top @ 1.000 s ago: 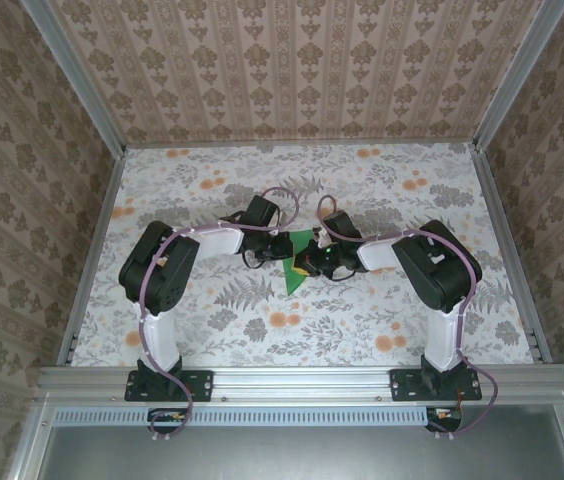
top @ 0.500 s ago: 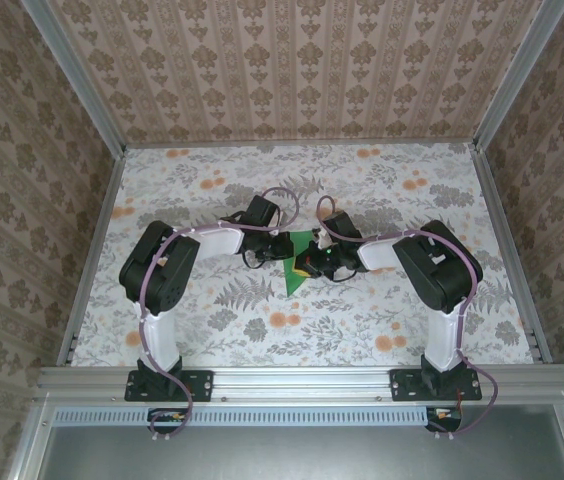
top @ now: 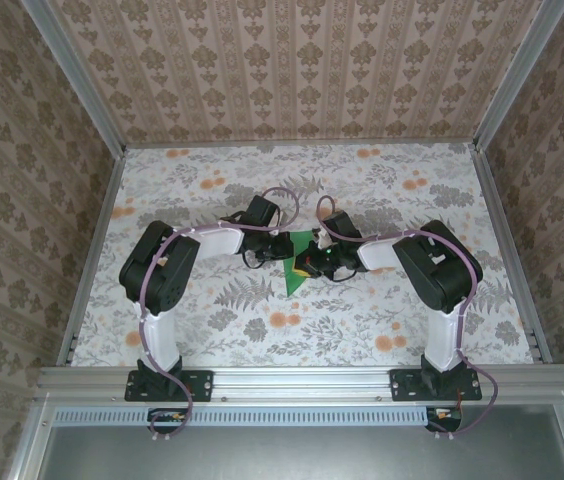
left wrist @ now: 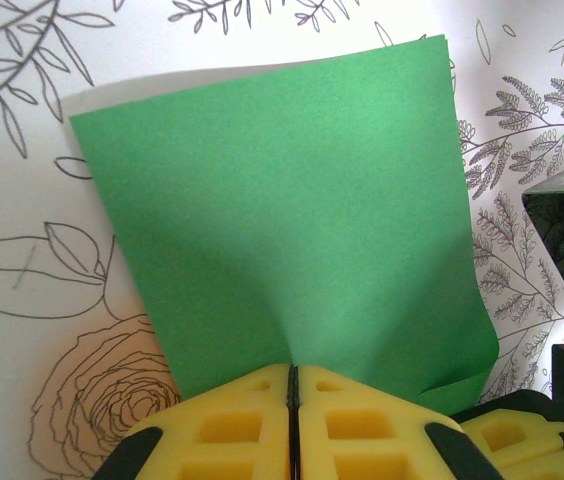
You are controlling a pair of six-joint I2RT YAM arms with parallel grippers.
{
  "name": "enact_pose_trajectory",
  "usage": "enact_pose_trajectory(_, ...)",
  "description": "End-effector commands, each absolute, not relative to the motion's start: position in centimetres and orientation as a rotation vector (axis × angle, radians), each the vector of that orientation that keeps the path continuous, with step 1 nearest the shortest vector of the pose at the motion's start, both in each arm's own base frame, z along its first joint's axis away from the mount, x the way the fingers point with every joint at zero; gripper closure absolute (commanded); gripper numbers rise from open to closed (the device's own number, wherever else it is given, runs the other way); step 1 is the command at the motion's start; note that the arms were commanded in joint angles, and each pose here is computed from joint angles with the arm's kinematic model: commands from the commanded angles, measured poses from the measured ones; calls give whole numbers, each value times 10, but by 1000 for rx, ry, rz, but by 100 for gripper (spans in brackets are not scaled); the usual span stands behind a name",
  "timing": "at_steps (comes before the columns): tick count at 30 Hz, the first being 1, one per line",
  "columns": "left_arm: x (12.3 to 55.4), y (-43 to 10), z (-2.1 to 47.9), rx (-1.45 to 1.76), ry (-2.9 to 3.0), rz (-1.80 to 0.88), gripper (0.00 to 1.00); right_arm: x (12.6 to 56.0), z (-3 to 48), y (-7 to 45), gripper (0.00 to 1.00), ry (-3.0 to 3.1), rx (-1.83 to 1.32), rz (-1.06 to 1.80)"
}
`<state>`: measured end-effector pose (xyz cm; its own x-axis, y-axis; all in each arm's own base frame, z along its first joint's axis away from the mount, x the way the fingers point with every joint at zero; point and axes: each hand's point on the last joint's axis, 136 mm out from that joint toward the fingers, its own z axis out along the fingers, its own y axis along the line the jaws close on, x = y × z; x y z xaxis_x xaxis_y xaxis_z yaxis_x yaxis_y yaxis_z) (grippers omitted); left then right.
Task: Fold a paper plane with a square sheet of paper (pick it up from the middle)
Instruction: Third fold the triangle at the center of the table.
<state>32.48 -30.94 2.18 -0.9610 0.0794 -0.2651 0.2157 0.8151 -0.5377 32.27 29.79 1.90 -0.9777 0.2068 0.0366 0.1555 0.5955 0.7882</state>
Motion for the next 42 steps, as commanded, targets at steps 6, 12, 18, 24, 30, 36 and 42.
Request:
enact_pose_trajectory(6, 321, -302, 27, 146, 2814, -839, 87, 319, -1, 288, 94, 2818, 356, 1251)
enact_pose_trajectory(12, 335, -275, 62, -1, 2726, -800, 76, 317, -4, 286, 87, 2832, 366, 1226)
enact_pose_trajectory(18, 335, -242, 74, -133, 2681, -742, 72, 317, -4, 286, 72, 2838, 366, 1217)
enact_pose_trajectory(24, 329, -228, 76, -185, 2668, -730, 70, 316, -5, 285, 60, 2846, 370, 1199)
enact_pose_trajectory(30, 321, -242, 78, -121, 2664, -823, 75, 313, -10, 281, 68, 2863, 379, 1170)
enact_pose_trajectory(36, 303, -272, 74, 44, 2705, -856, 84, 309, -18, 279, 93, 2897, 400, 1144)
enact_pose_trajectory(42, 292, -295, 66, 145, 2738, -884, 90, 308, -23, 275, 99, 2911, 420, 1112)
